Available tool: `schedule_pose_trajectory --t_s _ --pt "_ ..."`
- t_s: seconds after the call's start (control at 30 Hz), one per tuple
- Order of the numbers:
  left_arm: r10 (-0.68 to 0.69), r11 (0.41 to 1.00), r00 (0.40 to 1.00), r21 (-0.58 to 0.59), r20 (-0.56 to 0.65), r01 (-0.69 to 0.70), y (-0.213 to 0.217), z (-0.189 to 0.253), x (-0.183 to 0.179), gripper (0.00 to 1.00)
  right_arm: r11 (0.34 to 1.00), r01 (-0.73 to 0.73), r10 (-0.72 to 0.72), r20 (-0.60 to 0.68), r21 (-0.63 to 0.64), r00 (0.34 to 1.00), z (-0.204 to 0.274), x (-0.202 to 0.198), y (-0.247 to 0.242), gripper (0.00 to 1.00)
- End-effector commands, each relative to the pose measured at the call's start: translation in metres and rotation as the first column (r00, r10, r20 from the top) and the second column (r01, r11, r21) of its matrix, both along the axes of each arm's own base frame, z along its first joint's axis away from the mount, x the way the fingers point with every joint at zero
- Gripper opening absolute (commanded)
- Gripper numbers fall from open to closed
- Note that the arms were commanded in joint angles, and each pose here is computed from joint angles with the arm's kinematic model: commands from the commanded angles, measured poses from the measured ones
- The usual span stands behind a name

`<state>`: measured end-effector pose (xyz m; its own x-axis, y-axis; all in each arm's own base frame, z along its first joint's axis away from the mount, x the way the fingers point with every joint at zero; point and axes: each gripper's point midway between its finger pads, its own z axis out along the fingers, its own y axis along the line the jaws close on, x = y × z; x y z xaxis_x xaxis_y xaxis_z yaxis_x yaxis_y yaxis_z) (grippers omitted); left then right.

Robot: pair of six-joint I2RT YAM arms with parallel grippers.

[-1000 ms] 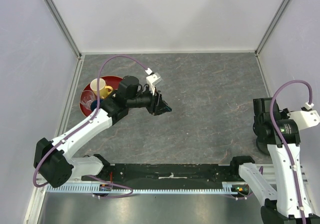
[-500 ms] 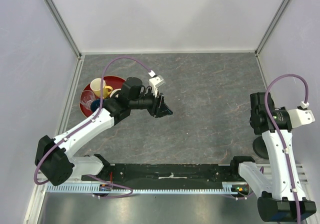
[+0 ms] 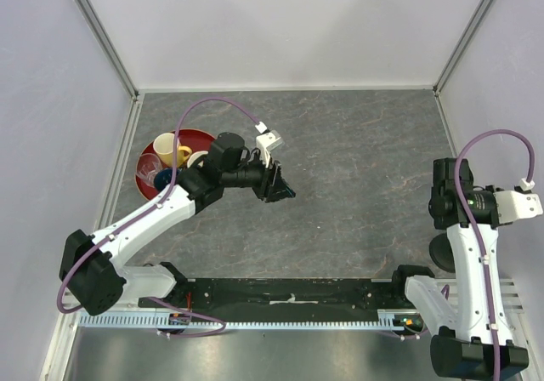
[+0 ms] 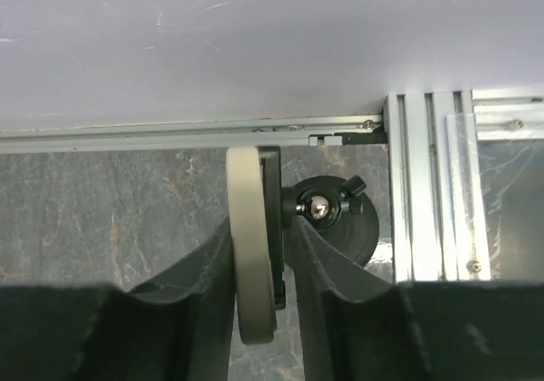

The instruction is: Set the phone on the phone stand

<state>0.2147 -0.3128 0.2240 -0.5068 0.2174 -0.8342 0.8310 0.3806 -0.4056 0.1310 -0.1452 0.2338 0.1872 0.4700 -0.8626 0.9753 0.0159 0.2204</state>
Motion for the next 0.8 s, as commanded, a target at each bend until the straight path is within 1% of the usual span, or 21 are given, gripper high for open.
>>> schedule_pose_trajectory --t_s 0.0,0.03,0.07,0.13,0.2,0.37,0.43,0.5,0.57,0.63,0.67,0.7,0.73,0.77 --pt "-0.01 1.0 0.999 -0.013 0.035 0.011 -0.005 0.013 0.002 0.49 0.998 0.027 -0.028 -0.022 -0.056 0.999 0.02 -0.013 -0.007 0.44" --pt "-0.01 1.0 0.999 -0.01 0.032 0.011 -0.005 0.011 0.002 0.49 0.998 0.028 -0.029 -0.021 -0.058 0.999 0.023 -0.012 -0.008 0.5" --pt "-0.01 1.0 0.999 -0.01 0.032 0.011 -0.005 0.011 0.002 0.49 0.998 0.029 -0.029 -0.016 -0.056 0.999 0.024 -0.012 -0.008 0.61" --pt "-0.012 1.0 0.999 -0.009 0.031 0.012 -0.005 0.01 0.002 0.49 0.998 0.028 -0.028 -0.006 -0.05 1.0 0.026 -0.011 -0.007 0.67" --pt "-0.013 1.0 0.999 -0.008 0.03 0.014 -0.006 0.01 0.001 0.49 0.998 0.025 -0.025 -0.001 -0.05 1.0 0.029 -0.011 -0.007 0.7" --pt "-0.015 1.0 0.999 -0.007 0.03 0.015 -0.007 0.01 0.001 0.49 0.997 0.014 -0.014 0.007 -0.072 1.0 0.045 -0.012 -0.009 0.88" --pt "-0.015 1.0 1.0 -0.004 0.027 0.015 -0.007 0.009 0.001 0.49 0.998 0.002 -0.001 0.023 -0.063 1.0 0.05 -0.011 -0.008 0.94" --pt "-0.015 1.0 0.999 -0.003 0.029 0.015 -0.006 0.009 0.002 0.49 0.997 -0.03 0.031 0.011 -0.071 0.999 0.055 -0.008 -0.007 0.98" --pt "-0.011 1.0 0.999 0.003 0.032 0.011 -0.006 0.008 0.002 0.49 0.993 -0.071 0.071 -0.006 -0.09 0.997 0.063 -0.004 -0.008 0.98" --pt "-0.009 1.0 0.999 0.008 0.033 0.008 -0.006 0.007 0.003 0.49 0.985 -0.118 0.11 -0.07 -0.127 0.992 0.074 -0.01 -0.01 0.98" --pt "-0.002 1.0 0.999 0.013 0.039 0.002 -0.005 0.007 0.004 0.49 0.979 -0.138 0.134 -0.038 -0.149 0.99 0.084 -0.006 -0.01 0.98" --pt "0.0 1.0 0.999 0.015 0.039 -0.001 -0.005 0.006 0.005 0.49 0.964 -0.202 0.183 -0.118 -0.172 0.976 0.09 -0.009 -0.011 0.98" --pt "0.001 1.0 0.999 0.013 0.043 -0.002 -0.004 0.007 0.005 0.49 0.955 -0.224 0.206 -0.11 -0.192 0.972 0.102 -0.009 -0.011 0.98" --pt "0.005 1.0 0.999 0.012 0.05 -0.005 -0.004 0.008 0.006 0.49 0.942 -0.257 0.248 -0.068 -0.214 0.966 0.115 -0.004 -0.009 0.98"
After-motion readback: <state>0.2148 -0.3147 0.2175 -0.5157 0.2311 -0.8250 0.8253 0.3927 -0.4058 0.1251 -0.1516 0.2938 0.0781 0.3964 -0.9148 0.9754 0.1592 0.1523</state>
